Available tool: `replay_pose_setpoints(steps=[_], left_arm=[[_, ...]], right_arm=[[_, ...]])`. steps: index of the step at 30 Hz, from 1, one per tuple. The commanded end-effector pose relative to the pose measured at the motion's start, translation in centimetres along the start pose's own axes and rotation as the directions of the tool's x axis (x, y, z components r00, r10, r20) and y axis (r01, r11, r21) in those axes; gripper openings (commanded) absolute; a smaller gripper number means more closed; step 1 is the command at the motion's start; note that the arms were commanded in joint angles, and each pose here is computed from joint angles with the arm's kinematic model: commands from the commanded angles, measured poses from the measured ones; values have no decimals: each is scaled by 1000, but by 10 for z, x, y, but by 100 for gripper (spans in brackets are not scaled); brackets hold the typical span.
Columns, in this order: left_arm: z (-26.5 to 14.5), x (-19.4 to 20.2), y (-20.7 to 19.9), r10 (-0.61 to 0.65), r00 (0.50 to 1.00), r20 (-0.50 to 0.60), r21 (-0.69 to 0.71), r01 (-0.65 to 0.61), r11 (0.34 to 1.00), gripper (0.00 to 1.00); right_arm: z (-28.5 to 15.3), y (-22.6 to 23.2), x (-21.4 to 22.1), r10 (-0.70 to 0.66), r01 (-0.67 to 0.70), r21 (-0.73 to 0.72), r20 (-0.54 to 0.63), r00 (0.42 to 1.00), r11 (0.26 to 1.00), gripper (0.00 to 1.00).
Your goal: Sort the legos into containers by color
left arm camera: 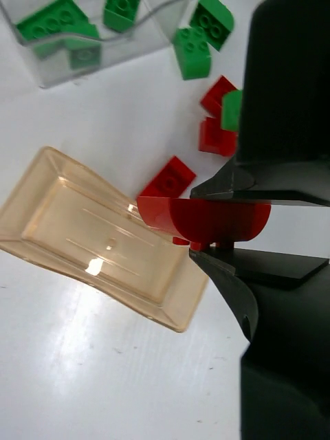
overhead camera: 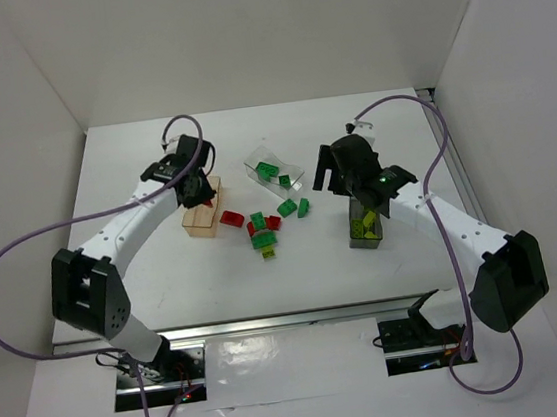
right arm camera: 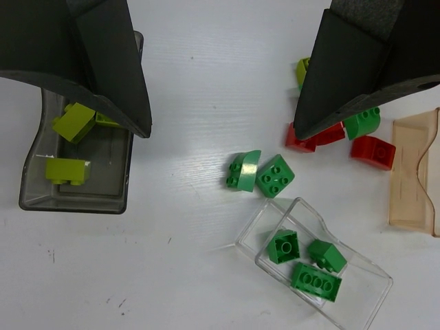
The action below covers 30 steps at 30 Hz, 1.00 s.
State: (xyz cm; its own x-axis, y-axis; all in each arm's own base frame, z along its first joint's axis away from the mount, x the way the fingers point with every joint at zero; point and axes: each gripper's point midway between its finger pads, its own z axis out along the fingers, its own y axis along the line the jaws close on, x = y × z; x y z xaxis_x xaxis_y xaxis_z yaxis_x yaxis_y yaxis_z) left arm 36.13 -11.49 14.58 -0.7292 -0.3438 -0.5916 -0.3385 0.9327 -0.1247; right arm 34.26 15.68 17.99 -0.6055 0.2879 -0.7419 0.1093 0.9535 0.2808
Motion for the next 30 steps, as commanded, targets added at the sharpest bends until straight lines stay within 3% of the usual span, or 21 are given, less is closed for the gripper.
replay_pose_setpoints(steps=[1, 3, 5, 6, 7, 9, 14, 17, 19, 23, 30], left_arm=[[15, -27, -3, 36, 999, 25, -12, -36, 999, 22], [28, -36, -6, 34, 999, 26, -23, -33, 999, 30], [37, -41, -7, 26, 999, 21, -34, -26, 999, 53], [41, -43, -5, 29, 999, 19, -41, -29, 999, 73], [42, -44, -7, 29, 999, 14, -34, -29, 999, 78], [37, -47, -12, 23, 1000, 20, -11, -23, 1000, 81], [5, -21, -34, 69, 997, 29, 61, -71, 996, 68], [-2, 15, -43, 23, 999, -32, 75, -20, 997, 62], [-2, 31, -44, -63, 997, -34, 40, 64, 997, 66], [6, 48, -54, -173, 983, -64, -8, 173, 985, 85], [43, 65, -55, -329, 939, -99, -146, 314, 938, 87]], right_arm=[[-6, 7, -15, -1, 1, -5, 36, 999, 1000, 91], [-5, 6, -16, -1, 1, 2, 41, 999, 1000, 91], [-3, 5, -14, -4, 4, 7, 34, 999, 1000, 91], [-3, 5, -14, -4, 4, 7, 34, 999, 1000, 91], [-3, 5, -14, -4, 4, 7, 34, 999, 1000, 91], [-4, 6, -15, -4, 4, 8, 33, 999, 1000, 91], [-1, 5, -15, -5, 4, 17, 37, 999, 1000, 91], [5, 8, -9, -9, 9, 7, 14, 1000, 1000, 91], [7, 12, -4, -18, 18, -3, -1, 1000, 1000, 91], [5, 17, -6, -20, 20, -15, 3, 1000, 1000, 91], [6, 12, -2, -36, 36, 3, -6, 999, 999, 91]])
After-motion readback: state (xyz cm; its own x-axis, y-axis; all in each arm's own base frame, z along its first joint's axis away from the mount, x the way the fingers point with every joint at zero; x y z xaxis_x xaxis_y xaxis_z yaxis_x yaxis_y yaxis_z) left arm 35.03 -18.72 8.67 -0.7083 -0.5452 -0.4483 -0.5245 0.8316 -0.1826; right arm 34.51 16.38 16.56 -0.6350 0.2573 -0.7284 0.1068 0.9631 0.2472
